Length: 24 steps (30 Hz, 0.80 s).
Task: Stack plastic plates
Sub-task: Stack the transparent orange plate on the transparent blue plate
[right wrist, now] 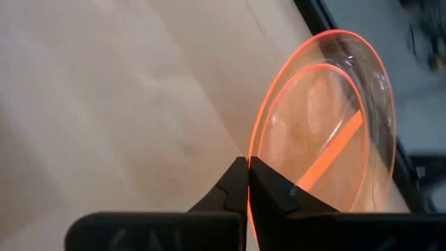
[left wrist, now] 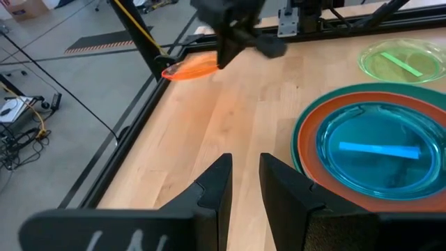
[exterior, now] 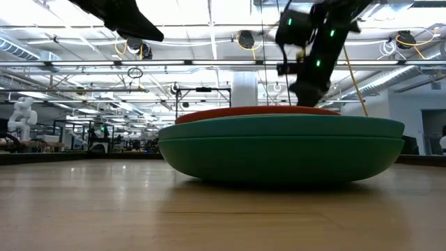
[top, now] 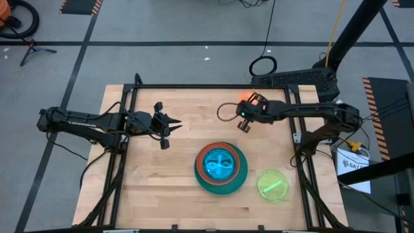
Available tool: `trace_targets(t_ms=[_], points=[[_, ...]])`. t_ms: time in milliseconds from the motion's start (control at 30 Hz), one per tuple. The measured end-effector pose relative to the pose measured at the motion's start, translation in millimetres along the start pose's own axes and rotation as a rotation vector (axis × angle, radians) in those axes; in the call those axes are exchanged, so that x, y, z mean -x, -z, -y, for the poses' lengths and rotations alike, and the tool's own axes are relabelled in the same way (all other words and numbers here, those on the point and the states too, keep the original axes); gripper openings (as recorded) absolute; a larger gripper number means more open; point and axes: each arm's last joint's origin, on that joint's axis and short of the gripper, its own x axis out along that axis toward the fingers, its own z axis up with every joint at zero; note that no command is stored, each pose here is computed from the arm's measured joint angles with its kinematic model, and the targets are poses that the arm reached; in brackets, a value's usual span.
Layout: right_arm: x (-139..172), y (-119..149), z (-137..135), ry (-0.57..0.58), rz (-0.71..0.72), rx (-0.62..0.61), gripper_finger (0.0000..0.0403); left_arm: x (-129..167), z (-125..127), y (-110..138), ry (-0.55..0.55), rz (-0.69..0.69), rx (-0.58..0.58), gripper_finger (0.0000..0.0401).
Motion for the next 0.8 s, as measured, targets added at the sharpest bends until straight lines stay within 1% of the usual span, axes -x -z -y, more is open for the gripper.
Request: trace_targets(t_ms=[167,367,467,600,733,800], points=[[37,-9,-32,-0.093,0.129,0.132,0.0001,0,0,0,0.000,0.003,-0.005,0.0081],[74,-21,-77,-0.243,0.230,0.305,0.0000,0,0,0,0.000,0.004,-0.006,0.0081],[91,-26,-96,-0.329,0.269,0.348,0.0000,0,0,0,0.000,0.004,-0.006,0.0081],[112,-27,-120,-0.383,0.314,0.419,0.0000,0,0,0,0.000,0.004,-0.006,0.0081],[135,-24,-137,-0.438,0.361,0.463,0.0000,0,0,0,0.000,0.004,-0.006,0.0081],[144,-20,-141,-0.474,0.365,0.467,0.0000,0,0,-1,0.000,0.007,-0.005,0.0081]])
